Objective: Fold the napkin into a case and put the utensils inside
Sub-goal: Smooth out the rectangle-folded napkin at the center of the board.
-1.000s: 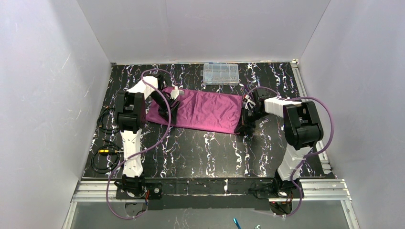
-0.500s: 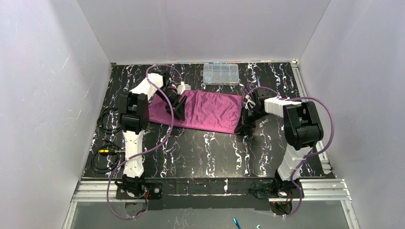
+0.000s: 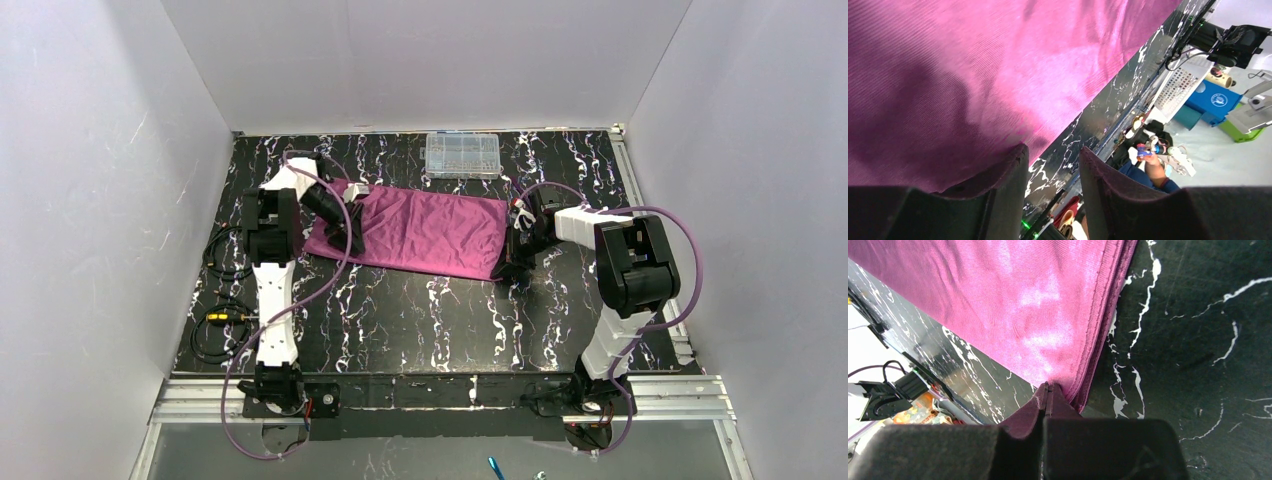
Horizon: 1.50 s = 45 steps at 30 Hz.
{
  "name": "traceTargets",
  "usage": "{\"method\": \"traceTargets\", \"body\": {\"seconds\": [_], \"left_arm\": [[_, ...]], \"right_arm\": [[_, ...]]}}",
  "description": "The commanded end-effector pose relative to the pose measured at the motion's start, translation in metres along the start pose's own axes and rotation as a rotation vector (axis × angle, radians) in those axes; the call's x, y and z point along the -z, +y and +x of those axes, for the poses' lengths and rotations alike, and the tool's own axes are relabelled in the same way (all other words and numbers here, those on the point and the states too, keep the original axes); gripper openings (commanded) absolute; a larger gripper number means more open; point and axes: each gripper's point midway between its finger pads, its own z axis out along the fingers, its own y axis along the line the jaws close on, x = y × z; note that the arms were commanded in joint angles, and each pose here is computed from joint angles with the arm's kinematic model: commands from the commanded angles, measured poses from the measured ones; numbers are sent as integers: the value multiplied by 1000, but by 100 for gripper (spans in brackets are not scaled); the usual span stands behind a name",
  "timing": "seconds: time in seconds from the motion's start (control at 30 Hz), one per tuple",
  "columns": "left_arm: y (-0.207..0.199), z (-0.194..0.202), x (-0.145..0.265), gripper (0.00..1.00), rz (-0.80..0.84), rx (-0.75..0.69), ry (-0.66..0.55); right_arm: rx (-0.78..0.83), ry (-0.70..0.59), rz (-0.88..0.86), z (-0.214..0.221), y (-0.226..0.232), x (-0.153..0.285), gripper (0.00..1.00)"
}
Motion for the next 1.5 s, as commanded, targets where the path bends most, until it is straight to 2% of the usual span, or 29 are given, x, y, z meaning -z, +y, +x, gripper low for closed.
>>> {"method": "traceTargets", "body": {"seconds": [0.0,0.43,1.07,1.47], "left_arm": [[-10,9,16,39,43,34,12],[49,39,58,37,-130,30,61],[95,49,98,35,-275,38,32],[85,39,127,36,-334,-16,-30]], "right_arm": [[6,-16,156,5,-37,-5,1],[-3,-17,168,6,-40,-6,1],[0,-17,178,7,-41,-5,1],[15,-41,179,-1,-35,3,1]]}}
